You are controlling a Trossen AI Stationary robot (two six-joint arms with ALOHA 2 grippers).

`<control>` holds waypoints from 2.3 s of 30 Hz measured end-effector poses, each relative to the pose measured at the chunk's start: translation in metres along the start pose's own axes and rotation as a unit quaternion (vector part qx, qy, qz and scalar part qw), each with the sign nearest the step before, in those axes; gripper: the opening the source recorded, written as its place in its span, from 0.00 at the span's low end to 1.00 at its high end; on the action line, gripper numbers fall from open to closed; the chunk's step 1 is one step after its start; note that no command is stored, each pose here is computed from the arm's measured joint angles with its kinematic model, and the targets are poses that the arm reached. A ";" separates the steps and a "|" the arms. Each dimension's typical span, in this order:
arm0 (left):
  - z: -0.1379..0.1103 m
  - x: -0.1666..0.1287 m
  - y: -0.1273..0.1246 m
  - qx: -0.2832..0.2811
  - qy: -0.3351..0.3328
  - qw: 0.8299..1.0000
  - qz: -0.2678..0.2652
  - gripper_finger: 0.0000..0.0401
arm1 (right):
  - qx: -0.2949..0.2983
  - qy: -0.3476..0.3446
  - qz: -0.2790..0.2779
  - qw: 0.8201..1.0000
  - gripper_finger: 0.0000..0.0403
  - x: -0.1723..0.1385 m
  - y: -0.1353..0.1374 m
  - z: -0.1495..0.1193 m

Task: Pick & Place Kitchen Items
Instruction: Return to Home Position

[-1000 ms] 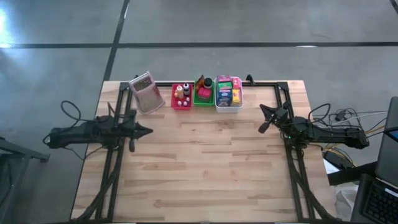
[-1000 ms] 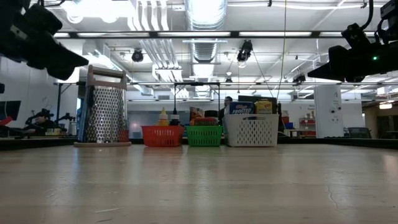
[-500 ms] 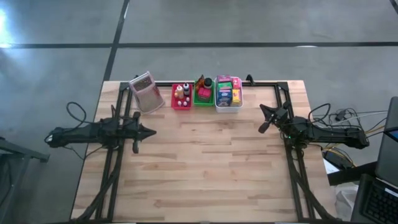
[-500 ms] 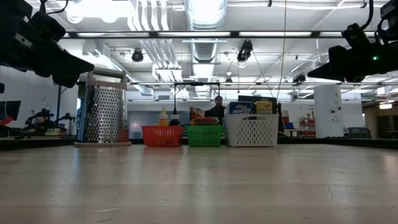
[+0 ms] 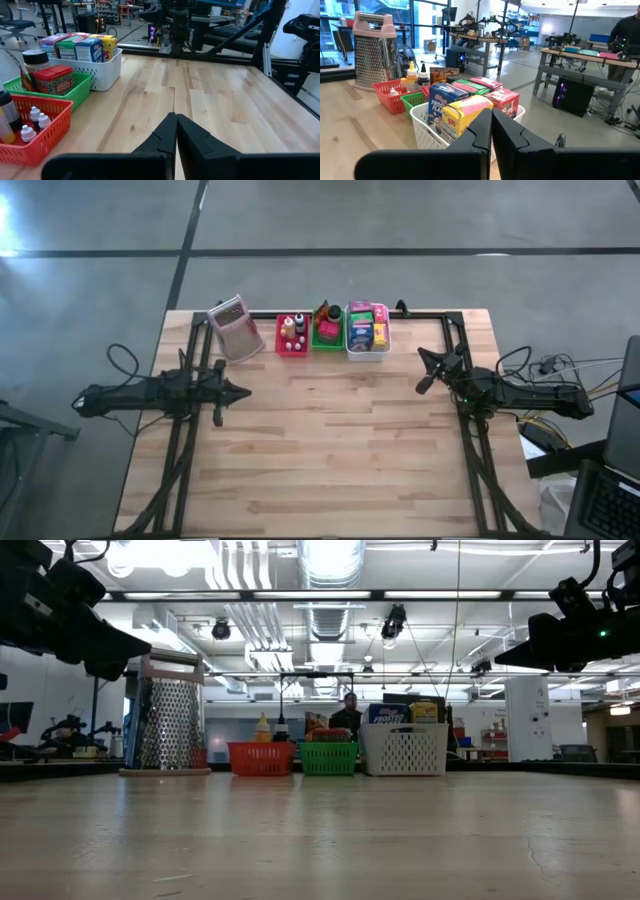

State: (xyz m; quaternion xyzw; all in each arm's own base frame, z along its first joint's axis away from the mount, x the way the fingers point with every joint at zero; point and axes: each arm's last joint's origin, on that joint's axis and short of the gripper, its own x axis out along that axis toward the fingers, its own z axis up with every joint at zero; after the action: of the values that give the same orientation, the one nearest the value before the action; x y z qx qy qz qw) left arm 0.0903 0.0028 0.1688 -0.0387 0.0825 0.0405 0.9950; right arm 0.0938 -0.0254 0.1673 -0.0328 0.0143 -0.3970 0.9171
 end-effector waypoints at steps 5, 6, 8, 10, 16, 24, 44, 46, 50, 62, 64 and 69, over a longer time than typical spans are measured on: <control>0.000 0.000 0.000 0.000 0.000 1.000 0.000 0.04 | 0.000 0.000 0.000 1.000 0.02 0.000 0.000 0.000; 0.000 0.000 0.000 0.000 0.000 1.000 0.000 0.04 | 0.000 0.000 0.000 1.000 0.02 0.000 0.000 0.000; 0.000 0.000 0.000 0.000 0.001 1.000 0.000 0.04 | 0.000 0.000 0.000 1.000 0.02 0.000 0.000 0.000; 0.000 0.000 0.000 0.000 0.001 1.000 0.000 0.04 | 0.000 0.000 0.000 1.000 0.02 0.000 0.000 0.000; 0.000 0.000 0.000 0.000 0.001 1.000 0.000 0.04 | 0.005 -0.003 0.006 1.000 0.02 -0.001 0.000 0.000; 0.000 0.000 0.000 0.000 0.001 1.000 0.001 0.04 | 0.024 -0.033 0.170 0.985 0.02 -0.005 0.005 0.004; 0.000 0.000 0.000 0.000 -0.001 1.000 0.001 0.04 | 0.024 -0.023 0.242 0.970 0.02 -0.006 0.010 0.002; 0.000 0.000 0.000 0.000 -0.002 1.000 0.001 0.04 | 0.023 -0.023 0.242 0.970 0.02 -0.005 0.010 0.002; 0.000 0.000 0.000 0.000 -0.002 1.000 0.000 0.04 | 0.023 -0.023 0.242 0.970 0.02 -0.005 0.010 0.002; 0.000 0.000 0.000 0.000 -0.002 1.000 0.000 0.04 | 0.023 -0.022 0.241 0.970 0.02 -0.005 0.010 0.002; 0.000 0.000 0.000 0.000 -0.002 1.000 0.000 0.04 | 0.022 -0.023 0.241 0.970 0.02 -0.005 0.010 0.002; 0.000 0.000 0.000 0.000 -0.002 1.000 0.000 0.05 | 0.022 -0.023 0.241 0.970 0.02 -0.005 0.010 0.002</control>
State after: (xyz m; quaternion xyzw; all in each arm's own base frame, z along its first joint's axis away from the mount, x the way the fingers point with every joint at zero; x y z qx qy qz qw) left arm 0.0906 0.0029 0.1688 -0.0388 0.0802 0.0410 0.9952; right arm 0.0976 -0.0144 0.1686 -0.0170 -0.0078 -0.1636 0.9863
